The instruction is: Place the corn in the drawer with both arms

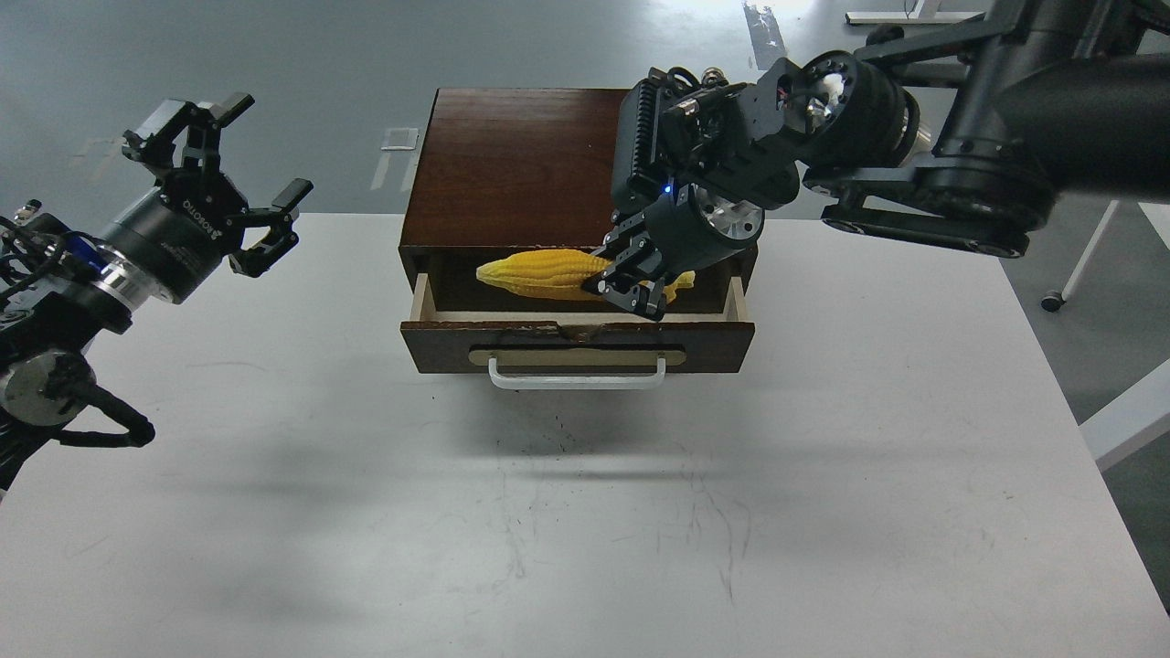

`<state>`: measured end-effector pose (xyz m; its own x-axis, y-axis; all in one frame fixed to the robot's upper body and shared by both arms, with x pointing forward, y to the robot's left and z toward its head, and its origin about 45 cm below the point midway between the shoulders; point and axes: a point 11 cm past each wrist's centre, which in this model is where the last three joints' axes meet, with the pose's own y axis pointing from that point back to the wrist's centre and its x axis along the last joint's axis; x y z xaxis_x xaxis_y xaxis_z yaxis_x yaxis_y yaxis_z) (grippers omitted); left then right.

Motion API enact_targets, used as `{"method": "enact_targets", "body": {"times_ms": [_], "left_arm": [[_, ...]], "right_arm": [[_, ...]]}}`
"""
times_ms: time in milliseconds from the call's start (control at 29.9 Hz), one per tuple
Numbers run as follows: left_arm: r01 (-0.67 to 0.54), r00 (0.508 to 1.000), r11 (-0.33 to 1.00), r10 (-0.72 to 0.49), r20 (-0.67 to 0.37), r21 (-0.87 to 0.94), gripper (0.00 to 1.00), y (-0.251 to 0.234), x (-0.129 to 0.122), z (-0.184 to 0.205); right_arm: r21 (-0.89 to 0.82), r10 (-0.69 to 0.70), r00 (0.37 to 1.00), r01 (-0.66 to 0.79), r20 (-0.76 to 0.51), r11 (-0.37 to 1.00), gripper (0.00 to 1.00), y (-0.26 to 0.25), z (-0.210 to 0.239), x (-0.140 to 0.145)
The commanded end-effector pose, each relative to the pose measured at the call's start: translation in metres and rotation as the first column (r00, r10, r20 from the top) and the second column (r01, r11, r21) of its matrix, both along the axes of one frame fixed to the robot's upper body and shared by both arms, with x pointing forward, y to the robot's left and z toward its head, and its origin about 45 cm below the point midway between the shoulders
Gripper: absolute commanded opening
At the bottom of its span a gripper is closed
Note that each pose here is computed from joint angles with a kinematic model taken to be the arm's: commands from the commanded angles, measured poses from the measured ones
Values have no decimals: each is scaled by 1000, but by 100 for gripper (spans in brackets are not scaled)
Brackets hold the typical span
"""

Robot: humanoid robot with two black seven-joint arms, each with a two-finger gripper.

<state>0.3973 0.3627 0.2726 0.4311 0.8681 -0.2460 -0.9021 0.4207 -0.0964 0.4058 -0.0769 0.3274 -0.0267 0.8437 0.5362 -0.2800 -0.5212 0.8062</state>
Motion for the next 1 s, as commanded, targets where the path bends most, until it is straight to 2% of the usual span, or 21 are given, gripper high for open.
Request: {"method": "enact_targets", "body": {"times_ms": [0,67,134,201,234,501,602,669,802,869,936,969], "left_arm": [[0,1000,1000,0,0,1,99,1,0,0],[0,1000,1000,0,0,1,99,1,0,0],[0,1000,1000,0,0,1,99,1,0,0],[0,1000,1000,0,0,1,99,1,0,0],[1,1000,1000,-1,0,0,99,0,0,0],[1,1000,1000,-1,0,0,99,0,0,0],[1,1000,1000,-1,0,0,99,0,0,0],[2,1000,1000,-2,0,-2,99,-1,0,0],[2,1000,1000,-2,-1,-3,99,-1,0,-1],[2,1000,1000,-2,-1,-3,99,-1,0,-1],[2,1000,1000,-2,0,-5,99,-2,1,-1],[3,1000,1000,-3,0,-6,99,-2,1,-1]], "right_arm": [[2,-1,1000,1,-4,1000,52,0,-2,0],[5,-1,1000,1,-3,1000,62,-1,-2,0],[11,0,1000,0,-1,1000,66,-1,-1,0],[22,6,1000,-7,4,1000,77,0,0,1],[24,6,1000,-6,5,1000,79,0,0,1],[60,-19,1000,18,17,998,85,-7,11,6],[122,-46,999,43,22,992,89,-8,25,11],[264,-151,988,157,-42,952,93,-18,47,18],[430,-279,941,336,-193,838,95,-36,68,26],[524,-340,887,459,-312,717,96,-53,80,32],[585,-376,794,607,-478,538,96,-77,80,39],[589,-380,766,643,-519,490,96,-84,77,40]]}}
